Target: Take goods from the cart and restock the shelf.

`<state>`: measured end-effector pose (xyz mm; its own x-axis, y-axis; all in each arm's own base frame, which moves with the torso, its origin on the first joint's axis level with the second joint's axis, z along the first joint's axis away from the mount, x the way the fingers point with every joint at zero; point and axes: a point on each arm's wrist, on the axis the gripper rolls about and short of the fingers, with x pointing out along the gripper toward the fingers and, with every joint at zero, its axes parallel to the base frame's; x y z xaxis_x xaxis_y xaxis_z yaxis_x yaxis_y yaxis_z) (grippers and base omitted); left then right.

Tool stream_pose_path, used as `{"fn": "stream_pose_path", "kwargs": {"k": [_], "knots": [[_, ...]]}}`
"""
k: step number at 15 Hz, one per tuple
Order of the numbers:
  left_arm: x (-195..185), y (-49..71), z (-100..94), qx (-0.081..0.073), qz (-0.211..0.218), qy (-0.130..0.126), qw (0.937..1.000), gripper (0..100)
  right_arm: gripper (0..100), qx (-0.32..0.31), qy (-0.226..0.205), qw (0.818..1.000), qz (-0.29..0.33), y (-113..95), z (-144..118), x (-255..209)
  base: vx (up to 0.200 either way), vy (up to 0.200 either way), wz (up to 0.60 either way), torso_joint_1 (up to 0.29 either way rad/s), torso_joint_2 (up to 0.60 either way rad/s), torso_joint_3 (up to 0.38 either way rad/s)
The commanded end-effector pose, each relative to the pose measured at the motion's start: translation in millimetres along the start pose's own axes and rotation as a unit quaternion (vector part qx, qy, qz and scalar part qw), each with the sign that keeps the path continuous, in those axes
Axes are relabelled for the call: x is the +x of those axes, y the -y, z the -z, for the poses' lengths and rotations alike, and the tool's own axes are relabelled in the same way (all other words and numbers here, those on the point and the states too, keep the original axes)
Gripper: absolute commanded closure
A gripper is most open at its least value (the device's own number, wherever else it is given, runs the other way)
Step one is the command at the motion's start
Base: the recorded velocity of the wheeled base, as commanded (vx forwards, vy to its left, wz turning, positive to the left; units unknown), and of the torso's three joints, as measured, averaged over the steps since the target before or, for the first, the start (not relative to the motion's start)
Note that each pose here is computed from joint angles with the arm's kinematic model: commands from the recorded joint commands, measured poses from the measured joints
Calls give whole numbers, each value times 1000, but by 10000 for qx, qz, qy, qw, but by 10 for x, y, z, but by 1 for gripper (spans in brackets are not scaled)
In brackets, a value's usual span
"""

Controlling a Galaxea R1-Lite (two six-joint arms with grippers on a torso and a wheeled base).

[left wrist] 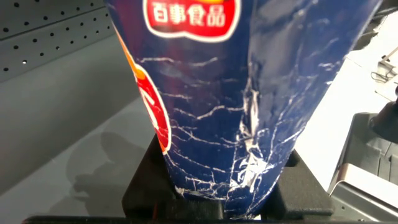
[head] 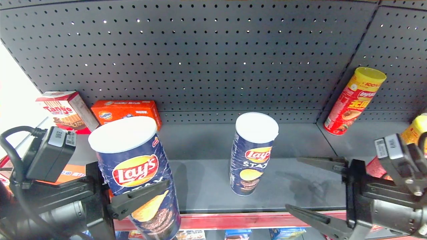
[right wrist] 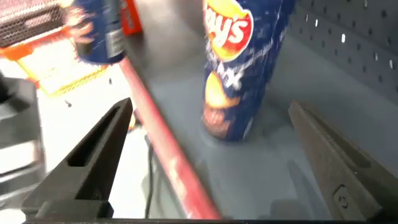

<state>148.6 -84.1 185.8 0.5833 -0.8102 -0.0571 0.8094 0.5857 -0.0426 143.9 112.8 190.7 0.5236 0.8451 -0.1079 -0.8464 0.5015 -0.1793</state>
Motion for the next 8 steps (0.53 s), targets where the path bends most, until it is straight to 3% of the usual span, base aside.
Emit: {"fn": "stream_pose_path", "kwargs": {"k": [1, 3, 8], "knots": [[-1, 1, 0, -1, 3, 2, 10000, 100, 0, -105, 71, 9990, 426, -295, -179, -629, 0, 0, 0, 0, 0, 0], [1, -1, -8, 7, -5, 16, 10000, 100, 0, -18, -394, 9953, 880, -422, -70, -915, 0, 0, 0, 0, 0, 0], [-1, 1, -11, 10, -5, 22, 10000, 100, 0, 278, -521, 9870, 1495, -495, 167, -1167, 0, 0, 0, 0, 0, 0]]}}
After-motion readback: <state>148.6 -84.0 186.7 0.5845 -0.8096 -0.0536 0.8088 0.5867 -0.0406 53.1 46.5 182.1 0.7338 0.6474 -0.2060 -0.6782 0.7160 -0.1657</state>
